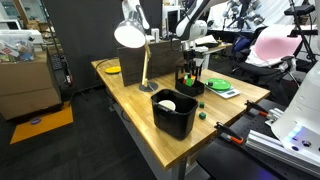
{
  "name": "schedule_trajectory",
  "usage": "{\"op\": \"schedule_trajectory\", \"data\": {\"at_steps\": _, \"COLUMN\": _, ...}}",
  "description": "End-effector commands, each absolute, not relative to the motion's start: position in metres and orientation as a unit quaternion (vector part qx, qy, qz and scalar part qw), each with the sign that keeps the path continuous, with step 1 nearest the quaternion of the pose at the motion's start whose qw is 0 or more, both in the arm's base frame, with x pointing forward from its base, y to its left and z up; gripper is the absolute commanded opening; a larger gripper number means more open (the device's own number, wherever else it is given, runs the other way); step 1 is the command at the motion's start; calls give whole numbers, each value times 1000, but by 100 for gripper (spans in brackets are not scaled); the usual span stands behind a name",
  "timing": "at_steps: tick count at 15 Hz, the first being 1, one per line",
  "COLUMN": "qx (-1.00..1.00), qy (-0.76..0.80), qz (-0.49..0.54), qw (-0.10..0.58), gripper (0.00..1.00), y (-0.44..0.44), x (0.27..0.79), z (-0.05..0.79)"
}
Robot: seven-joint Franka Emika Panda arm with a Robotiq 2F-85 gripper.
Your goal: Put the rubrik's cube inside the black box
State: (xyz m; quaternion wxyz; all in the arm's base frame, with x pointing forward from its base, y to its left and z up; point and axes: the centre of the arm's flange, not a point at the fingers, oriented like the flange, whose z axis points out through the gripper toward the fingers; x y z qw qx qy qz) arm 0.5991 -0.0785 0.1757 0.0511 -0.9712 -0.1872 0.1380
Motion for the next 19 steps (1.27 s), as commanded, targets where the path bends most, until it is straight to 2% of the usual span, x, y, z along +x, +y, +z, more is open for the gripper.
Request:
{"op": "schedule_trajectory", "data": {"at_steps": 1, "qx": -972, "qy": -166, "qz": 152, "qw": 61, "gripper": 99, "y": -81, "x": 604, "z": 182}}
{"op": "schedule_trajectory", "data": {"at_steps": 5, "qx": -975, "qy": -145, "qz": 160, "qw": 61, "gripper": 100, "y": -78, "x": 593, "z": 183}}
{"op": "schedule_trajectory", "data": {"at_steps": 11, "qx": -985, "qy": -96, "qz": 115, "qw": 81, "gripper": 100, "y": -65, "x": 559, "z": 221}}
{"op": "schedule_trajectory", "data": {"at_steps": 12, "qx": -981, "qy": -115, "qz": 140, "qw": 73, "gripper": 100, "y": -70, "x": 584, "z": 202}}
{"op": "schedule_trajectory", "data": {"at_steps": 19, "qx": -980, "qy": -114, "qz": 144, "qw": 75, "gripper": 100, "y": -70, "x": 581, "z": 199}}
